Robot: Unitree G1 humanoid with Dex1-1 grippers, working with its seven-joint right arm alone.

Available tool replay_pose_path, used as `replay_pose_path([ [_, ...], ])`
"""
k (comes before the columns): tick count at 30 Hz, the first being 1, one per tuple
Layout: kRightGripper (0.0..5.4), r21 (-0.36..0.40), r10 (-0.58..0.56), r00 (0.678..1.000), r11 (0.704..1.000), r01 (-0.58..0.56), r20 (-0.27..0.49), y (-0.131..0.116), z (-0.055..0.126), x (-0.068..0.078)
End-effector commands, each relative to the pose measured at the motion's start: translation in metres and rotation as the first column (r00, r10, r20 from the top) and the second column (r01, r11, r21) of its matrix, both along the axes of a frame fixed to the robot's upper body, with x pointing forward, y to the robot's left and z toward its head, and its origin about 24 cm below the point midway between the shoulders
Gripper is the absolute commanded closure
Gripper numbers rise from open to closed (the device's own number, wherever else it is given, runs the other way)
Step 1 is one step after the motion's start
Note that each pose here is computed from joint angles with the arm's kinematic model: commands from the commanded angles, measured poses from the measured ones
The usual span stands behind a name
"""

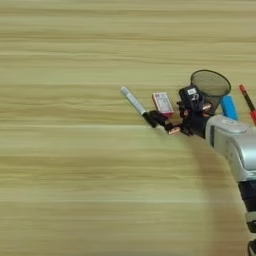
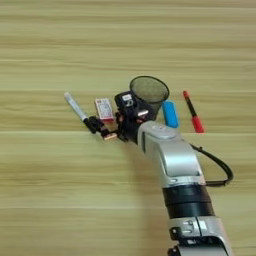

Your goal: Move the objects on the table

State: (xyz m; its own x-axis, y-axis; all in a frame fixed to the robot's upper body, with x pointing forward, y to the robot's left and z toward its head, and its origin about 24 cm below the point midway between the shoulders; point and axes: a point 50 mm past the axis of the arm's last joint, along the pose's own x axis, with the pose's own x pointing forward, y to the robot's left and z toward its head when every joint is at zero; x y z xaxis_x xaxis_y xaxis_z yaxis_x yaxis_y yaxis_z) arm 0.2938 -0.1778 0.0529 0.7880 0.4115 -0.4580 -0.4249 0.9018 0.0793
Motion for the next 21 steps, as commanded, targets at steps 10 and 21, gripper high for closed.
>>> replay_pose_path([
  [10,0.08,-0.049,-0.004,0.988,0.999,0.012,0.153,0.0030,0.0271,0.0211],
  [21,0.08,-0.050,-0.030,0.987,0.998,0.039,0.161,0.0008,0.0257,0.0255],
])
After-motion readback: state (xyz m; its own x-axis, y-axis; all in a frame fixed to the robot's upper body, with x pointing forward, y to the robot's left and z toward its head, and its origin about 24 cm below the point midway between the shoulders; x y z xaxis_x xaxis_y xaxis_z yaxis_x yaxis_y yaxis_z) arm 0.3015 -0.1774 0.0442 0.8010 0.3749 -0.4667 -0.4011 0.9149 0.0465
